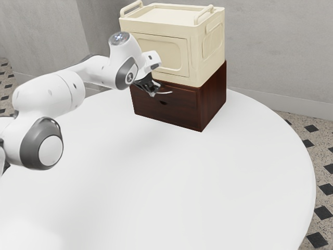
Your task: Push the drawer handle with one arm to close the drawer
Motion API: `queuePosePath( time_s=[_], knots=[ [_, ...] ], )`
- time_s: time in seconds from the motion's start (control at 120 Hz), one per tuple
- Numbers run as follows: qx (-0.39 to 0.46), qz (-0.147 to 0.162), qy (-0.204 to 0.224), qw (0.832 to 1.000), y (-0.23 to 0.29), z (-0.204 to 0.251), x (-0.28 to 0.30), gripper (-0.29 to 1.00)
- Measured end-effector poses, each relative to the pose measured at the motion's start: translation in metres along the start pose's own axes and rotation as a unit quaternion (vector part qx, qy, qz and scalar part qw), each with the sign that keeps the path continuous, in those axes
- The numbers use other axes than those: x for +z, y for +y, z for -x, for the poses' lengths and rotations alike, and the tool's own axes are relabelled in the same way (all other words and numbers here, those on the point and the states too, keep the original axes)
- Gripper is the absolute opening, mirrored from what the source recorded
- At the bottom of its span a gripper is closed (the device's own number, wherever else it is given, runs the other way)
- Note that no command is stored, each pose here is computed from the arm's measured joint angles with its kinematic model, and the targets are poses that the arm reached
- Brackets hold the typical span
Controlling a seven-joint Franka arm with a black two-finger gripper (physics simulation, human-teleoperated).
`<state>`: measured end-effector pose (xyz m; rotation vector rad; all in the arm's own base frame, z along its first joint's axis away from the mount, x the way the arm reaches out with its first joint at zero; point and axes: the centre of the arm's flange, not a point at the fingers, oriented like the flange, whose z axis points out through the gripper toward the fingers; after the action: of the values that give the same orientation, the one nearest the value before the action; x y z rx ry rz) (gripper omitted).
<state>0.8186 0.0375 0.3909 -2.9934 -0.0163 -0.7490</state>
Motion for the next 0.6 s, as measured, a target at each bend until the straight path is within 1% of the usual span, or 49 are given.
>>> queuePosePath(
  time_s=[0.6],
  knots=[
    [-0.001, 0.006, 0.008, 1.000, 0.0044, -0.0013, 0.0093, -0.08]
  ],
)
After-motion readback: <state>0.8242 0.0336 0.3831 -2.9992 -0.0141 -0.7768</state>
